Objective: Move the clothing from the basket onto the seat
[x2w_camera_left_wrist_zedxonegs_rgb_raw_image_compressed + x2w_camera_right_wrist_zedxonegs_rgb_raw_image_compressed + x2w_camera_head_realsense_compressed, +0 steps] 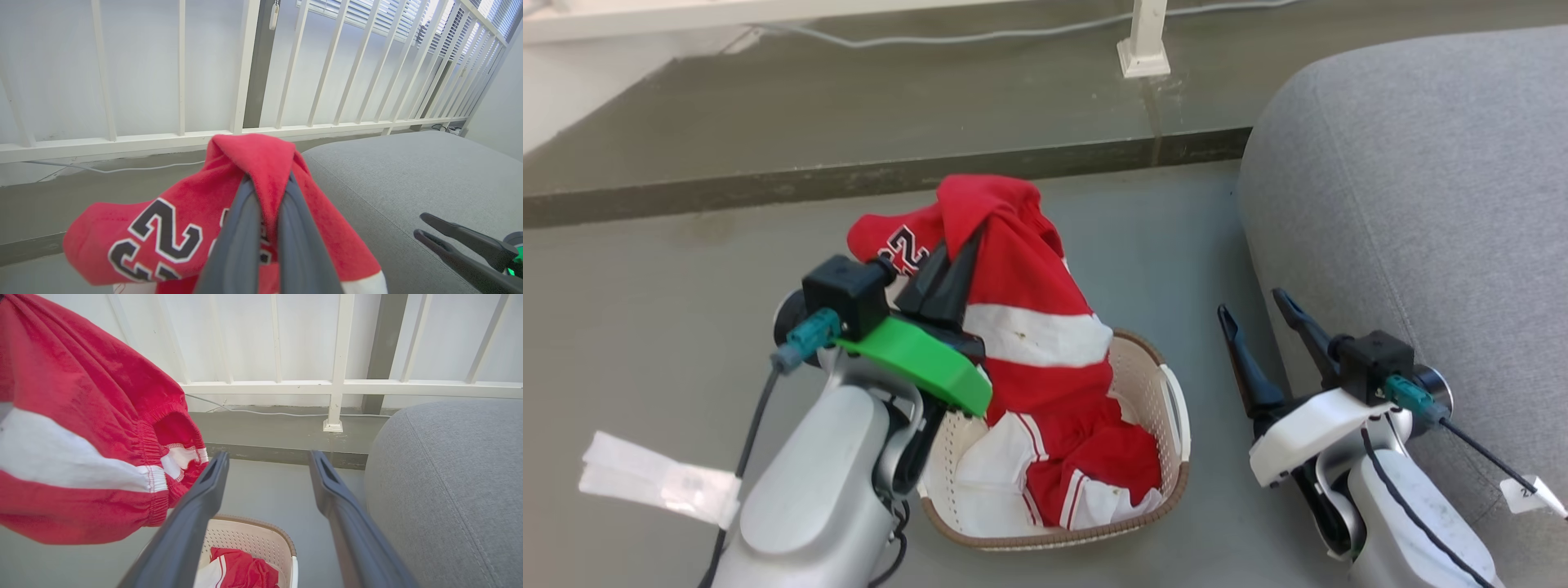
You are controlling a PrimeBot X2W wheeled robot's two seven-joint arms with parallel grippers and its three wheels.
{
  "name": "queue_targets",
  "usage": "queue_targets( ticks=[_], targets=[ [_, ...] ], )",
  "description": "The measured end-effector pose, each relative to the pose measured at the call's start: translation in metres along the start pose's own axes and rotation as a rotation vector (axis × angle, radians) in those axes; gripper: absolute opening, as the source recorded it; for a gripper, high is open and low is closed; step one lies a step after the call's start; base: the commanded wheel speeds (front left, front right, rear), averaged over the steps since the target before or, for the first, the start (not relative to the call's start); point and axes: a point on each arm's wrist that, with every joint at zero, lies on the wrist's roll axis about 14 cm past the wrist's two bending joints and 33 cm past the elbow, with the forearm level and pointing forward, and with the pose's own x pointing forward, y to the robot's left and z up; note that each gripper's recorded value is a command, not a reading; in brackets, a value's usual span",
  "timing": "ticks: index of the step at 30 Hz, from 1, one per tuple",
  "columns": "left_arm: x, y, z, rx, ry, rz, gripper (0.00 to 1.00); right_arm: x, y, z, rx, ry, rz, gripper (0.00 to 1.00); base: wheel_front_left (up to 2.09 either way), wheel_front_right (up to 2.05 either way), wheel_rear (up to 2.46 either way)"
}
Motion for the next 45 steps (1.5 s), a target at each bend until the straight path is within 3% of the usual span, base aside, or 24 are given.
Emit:
queue_targets(
  ticks=[19,34,39,45],
  targets=[
    [-0.022,-0.052,0.03,0.005,-0.101,-0.087,0.0,-0.022,0.013,0.005,0.017,-0.017,0.012,1.0,0.0,0.0,0.0],
    [-0.029,-0.062,0.035,0.016,-0.123,-0.092,0.0,-0.024,0.013,0.01,0.019,-0.034,0.009,1.0,0.0,0.0,0.0],
    [-0.031,-0.062,0.034,0.011,-0.121,-0.086,0.0,-0.021,0.012,0.03,0.022,-0.095,0.007,1.0,0.0,0.0,0.0],
    [-0.031,-0.064,0.038,0.013,-0.133,-0.092,0.0,-0.011,0.031,0.096,0.004,-0.292,0.077,1.0,0.0,0.0,0.0]
  ],
)
